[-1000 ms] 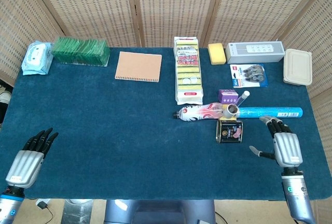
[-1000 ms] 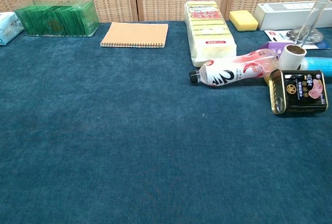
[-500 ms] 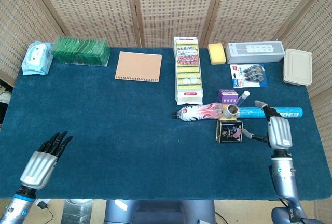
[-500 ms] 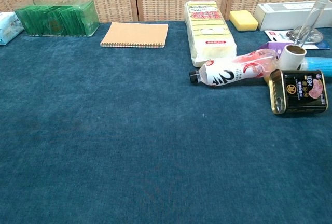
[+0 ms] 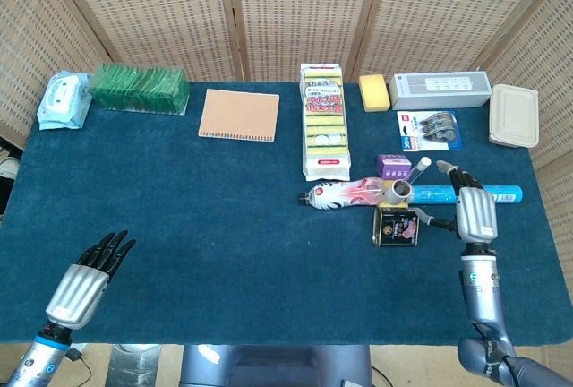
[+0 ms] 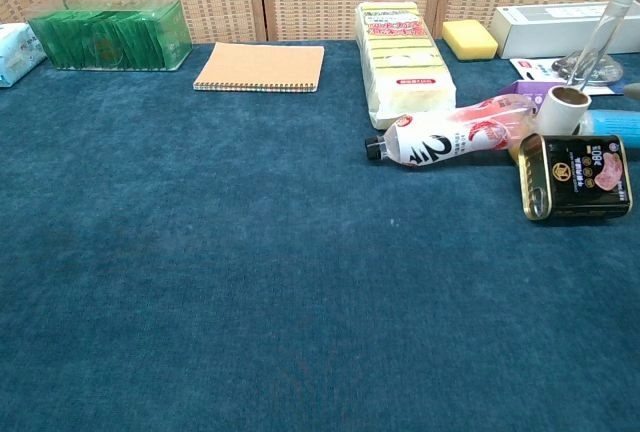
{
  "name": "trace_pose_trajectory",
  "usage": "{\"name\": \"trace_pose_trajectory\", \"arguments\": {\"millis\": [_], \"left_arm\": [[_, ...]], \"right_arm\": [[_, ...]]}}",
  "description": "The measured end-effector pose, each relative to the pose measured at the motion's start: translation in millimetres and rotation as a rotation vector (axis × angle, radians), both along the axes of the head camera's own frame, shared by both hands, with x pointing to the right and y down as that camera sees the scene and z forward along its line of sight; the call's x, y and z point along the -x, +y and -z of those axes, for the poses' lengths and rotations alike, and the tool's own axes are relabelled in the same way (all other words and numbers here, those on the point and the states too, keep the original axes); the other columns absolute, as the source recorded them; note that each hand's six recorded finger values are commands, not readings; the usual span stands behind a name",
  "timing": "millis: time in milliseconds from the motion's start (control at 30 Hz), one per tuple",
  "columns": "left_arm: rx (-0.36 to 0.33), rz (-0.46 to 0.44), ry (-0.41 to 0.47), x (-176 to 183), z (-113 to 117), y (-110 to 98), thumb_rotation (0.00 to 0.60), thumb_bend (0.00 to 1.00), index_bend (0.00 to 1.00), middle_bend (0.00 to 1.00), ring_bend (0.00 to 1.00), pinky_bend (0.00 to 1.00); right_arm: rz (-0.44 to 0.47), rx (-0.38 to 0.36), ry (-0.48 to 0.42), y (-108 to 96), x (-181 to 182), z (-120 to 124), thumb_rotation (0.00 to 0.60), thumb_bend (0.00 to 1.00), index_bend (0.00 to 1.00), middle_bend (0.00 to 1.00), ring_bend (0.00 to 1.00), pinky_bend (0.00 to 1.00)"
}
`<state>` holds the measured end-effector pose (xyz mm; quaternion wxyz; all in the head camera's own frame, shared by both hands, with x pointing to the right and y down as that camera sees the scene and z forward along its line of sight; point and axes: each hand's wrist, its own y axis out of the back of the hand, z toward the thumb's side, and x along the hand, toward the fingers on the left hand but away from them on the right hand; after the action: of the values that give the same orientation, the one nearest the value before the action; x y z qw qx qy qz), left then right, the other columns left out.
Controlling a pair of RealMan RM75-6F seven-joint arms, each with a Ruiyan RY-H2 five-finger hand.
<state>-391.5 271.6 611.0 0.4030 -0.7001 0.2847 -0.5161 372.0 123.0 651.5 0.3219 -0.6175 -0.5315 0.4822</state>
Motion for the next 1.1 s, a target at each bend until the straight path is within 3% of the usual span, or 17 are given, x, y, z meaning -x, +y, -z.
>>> {"name": "trace_pose_trajectory", "arguments": {"millis": [233,1100], "left_arm": [[-0.003,-0.003,0.004,-1,1,1,0.600,0.20,0.03,0.02,0.01,0.21],[-0.005,-0.008,0.010,-2,5,2,0.600,0.21,0.03,0.02,0.01,0.21]], "right_arm": [[-0.015,0.024,0.025,-12,-5,-8,0.460,0.15,0.20,0.29,0.30,0.37],[0.002,0.069,0.019,-20,33,-19,0.460,0.18,0.23,0.33,0.34,0.38]]}}
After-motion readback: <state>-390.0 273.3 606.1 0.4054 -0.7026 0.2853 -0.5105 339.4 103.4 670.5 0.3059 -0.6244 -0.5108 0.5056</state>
